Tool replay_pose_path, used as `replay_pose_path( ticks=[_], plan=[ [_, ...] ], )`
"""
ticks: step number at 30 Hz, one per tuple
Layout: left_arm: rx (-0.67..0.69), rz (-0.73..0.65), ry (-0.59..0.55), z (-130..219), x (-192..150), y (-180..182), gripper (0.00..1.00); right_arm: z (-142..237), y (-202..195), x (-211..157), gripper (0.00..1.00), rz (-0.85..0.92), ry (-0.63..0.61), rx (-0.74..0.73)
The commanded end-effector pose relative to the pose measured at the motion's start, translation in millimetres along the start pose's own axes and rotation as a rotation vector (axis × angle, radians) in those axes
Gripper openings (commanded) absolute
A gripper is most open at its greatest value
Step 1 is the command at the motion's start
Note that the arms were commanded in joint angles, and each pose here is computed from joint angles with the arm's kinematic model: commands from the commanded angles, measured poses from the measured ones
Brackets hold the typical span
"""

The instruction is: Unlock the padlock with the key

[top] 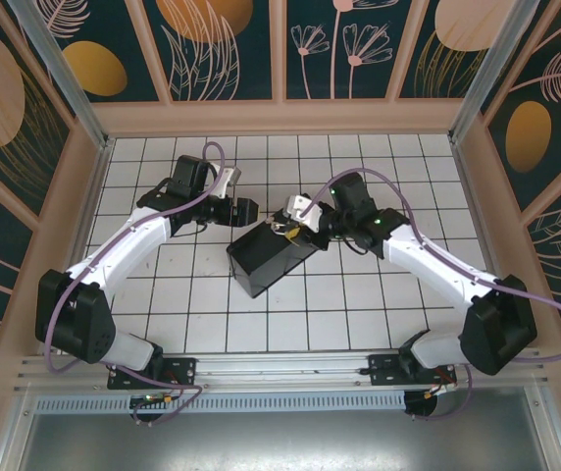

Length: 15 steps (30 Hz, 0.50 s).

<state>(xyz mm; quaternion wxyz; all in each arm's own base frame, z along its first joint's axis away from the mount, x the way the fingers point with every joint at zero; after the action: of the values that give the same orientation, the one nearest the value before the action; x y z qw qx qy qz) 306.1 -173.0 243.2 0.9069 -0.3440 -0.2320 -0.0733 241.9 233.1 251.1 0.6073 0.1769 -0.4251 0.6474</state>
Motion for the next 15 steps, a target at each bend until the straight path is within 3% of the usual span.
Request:
replay_pose_path(
  ticks=[1,6,15],
  plan=[
    [0.005,-0.023,-0.016,3,8,-4,0.76,3,8,3,0.05,0.108,0.076,-0.095],
    [0.005,-0.024,-0.019,3,10,-4,0.76,7,23,11,0.06,0.287,0.124,-0.264],
    [-0.006,-0.023,-0.030,-1,18,-6,0.75,4,56,21,0.12,0.640,0.221,-0.386]
  ],
)
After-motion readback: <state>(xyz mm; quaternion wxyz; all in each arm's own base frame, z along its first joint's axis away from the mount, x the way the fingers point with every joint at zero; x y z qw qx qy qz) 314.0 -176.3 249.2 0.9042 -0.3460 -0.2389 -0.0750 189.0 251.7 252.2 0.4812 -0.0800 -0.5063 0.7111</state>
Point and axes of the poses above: each hand's point on the last joint's axis, 136 mm out from that joint toward the fingers, its own z axis back along the fingers, its own y axis along the line the jaws close on, x = y × z, the point moved 8 cm from there along z, back along the fingers, and after that the axes turned 8 degrees about z, right-handed, at the moved point
